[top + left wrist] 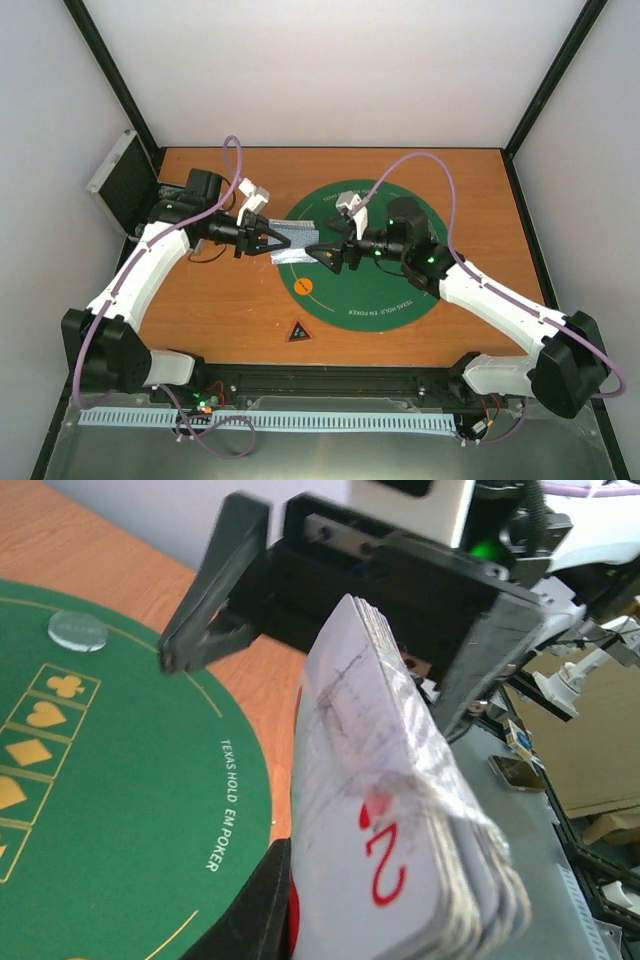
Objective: Distribute texas hold em gaming equipment
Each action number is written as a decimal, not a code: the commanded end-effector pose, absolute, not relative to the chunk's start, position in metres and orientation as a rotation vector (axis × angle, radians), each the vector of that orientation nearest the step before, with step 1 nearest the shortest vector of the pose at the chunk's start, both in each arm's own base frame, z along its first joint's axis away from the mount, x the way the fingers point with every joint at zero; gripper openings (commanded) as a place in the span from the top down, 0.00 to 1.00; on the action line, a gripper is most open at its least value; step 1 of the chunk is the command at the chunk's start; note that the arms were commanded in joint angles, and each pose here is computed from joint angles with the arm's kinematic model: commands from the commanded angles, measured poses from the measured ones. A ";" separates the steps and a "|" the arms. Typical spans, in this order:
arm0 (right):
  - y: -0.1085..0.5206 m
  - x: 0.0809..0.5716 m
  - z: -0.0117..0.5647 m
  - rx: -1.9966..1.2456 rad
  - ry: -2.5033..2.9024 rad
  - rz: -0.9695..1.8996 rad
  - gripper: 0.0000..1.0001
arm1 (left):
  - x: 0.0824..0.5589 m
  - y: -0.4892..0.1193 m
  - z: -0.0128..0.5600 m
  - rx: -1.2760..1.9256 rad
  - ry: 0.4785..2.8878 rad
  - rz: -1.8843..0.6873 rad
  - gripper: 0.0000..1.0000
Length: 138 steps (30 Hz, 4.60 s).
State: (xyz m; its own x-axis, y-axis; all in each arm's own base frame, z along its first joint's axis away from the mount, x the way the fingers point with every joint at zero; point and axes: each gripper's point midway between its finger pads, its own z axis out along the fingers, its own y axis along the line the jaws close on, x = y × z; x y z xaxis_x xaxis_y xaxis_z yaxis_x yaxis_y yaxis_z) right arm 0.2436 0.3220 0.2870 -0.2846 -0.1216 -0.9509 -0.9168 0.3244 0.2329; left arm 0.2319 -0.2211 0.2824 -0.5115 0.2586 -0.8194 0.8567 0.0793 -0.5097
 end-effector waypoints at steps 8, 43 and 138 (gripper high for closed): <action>0.352 0.216 0.319 -1.027 1.519 1.286 0.41 | 0.205 -0.228 0.309 1.159 1.704 -1.546 0.99; 0.345 0.256 0.271 -0.511 2.106 1.314 0.97 | 0.233 -0.201 0.275 1.780 1.698 0.071 0.00; 0.310 0.171 0.304 -1.115 1.821 1.345 0.97 | 0.182 -0.252 0.318 1.453 1.764 -0.896 0.01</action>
